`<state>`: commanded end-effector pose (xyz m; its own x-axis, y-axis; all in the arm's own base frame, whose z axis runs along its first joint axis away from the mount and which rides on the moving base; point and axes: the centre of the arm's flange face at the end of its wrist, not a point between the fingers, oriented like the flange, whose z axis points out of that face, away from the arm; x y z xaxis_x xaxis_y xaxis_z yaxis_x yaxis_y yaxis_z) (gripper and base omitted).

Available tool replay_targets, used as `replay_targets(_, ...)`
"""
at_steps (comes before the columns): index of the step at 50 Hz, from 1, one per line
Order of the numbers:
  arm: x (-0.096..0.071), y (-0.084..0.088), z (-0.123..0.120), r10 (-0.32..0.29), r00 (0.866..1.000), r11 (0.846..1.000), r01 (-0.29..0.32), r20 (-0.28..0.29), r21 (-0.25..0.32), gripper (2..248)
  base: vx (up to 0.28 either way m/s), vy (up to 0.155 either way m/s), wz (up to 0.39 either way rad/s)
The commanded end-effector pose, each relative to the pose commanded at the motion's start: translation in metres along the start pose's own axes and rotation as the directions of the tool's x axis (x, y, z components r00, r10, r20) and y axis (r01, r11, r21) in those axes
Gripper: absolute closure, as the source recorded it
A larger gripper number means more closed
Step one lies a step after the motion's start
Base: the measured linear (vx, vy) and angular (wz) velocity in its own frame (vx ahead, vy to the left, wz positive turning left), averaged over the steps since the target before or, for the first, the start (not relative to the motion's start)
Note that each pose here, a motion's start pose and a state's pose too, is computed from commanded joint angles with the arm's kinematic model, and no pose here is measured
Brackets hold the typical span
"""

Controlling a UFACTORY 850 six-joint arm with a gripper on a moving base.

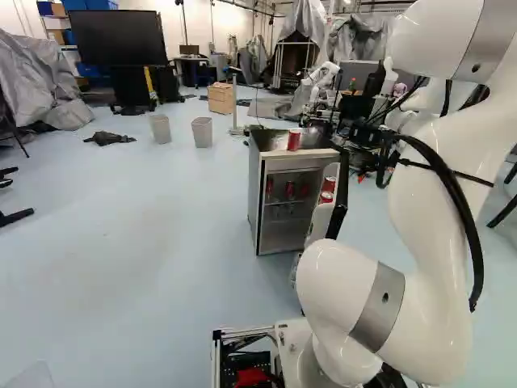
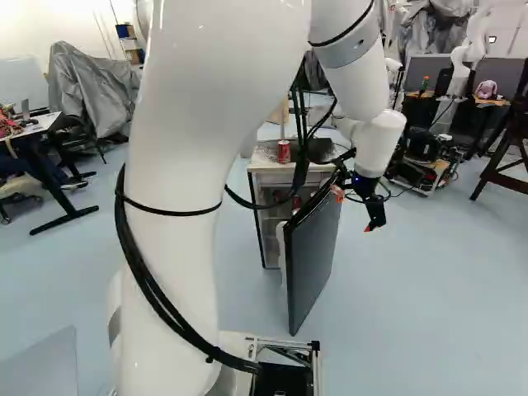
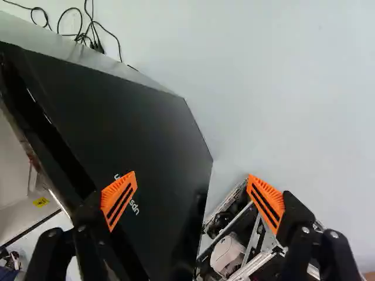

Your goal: Grab a drink from the fridge

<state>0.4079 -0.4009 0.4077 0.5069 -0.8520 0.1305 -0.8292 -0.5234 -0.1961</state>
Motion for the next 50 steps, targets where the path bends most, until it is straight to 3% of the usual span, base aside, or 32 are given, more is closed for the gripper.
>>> replay_targets(28, -0.014, -0.011, 0.005, -0.023, 1.0, 1.0, 0.023, 0.021, 0.0, 3, 0.0, 0.0, 0.0)
replay_targets(50, -0.025, -0.033, 0.008, -0.064, 0.997, 0.998, 0.064, 0.032, 0.005, 3, 0.0, 0.0, 0.0)
